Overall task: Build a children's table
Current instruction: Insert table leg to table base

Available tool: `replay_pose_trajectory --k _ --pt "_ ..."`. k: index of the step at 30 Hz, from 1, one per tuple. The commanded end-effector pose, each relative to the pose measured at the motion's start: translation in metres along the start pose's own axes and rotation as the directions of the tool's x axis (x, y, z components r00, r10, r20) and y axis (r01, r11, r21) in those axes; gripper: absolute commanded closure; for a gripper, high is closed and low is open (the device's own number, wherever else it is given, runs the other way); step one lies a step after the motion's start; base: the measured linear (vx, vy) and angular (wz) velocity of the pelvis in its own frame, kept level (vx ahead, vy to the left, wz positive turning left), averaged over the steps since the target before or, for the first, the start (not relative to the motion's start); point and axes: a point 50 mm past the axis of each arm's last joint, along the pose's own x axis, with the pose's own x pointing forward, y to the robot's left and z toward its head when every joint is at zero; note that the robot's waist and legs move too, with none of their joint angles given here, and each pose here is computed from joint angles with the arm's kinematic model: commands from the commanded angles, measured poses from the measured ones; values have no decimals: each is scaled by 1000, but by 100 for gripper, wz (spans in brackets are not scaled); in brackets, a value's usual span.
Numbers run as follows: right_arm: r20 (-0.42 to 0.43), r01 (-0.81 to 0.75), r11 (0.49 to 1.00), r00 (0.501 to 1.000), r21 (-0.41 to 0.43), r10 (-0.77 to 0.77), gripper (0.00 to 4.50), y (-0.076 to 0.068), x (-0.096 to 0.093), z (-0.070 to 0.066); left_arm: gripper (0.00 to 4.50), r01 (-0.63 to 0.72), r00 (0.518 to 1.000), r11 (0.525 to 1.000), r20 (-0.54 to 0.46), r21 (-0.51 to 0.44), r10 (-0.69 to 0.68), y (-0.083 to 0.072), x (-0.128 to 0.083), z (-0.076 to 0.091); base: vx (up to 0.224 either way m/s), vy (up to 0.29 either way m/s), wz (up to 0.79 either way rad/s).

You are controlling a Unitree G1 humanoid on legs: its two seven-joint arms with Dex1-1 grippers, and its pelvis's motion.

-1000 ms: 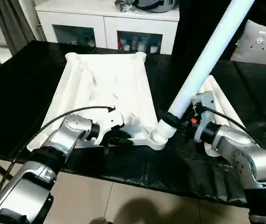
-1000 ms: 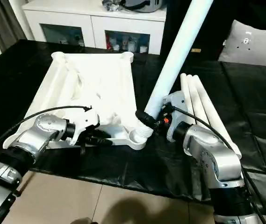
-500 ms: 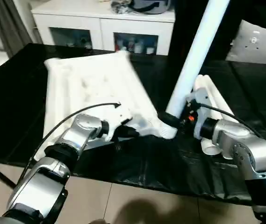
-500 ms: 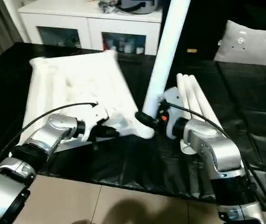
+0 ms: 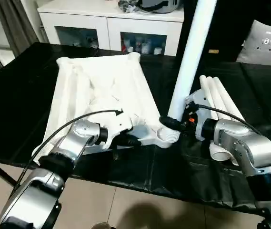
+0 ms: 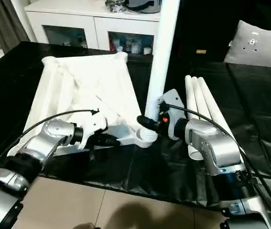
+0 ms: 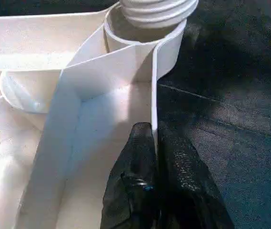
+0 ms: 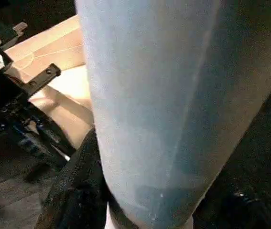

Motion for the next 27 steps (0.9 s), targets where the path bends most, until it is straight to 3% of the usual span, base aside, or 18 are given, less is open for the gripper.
replay_pose_trajectory --k 1,20,26,27 --pt "-2 -19 1000 1000 -3 19 262 -1 1 5 450 10 1000 1000 -11 -27 -10 -8 6 -11 0 0 0" --pt "-44 -51 998 998 31 52 262 -4 16 -10 450 67 998 998 -8 3 -67 -17 6 -11 0 0 0" --pt "-7 -47 993 999 104 48 262 -6 14 -17 450 47 999 999 4 -7 -47 -14 6 -10 0 0 0" --pt "24 -44 987 999 153 41 262 -7 12 -20 450 41 999 999 16 -17 -41 -14 6 -9 0 0 0"
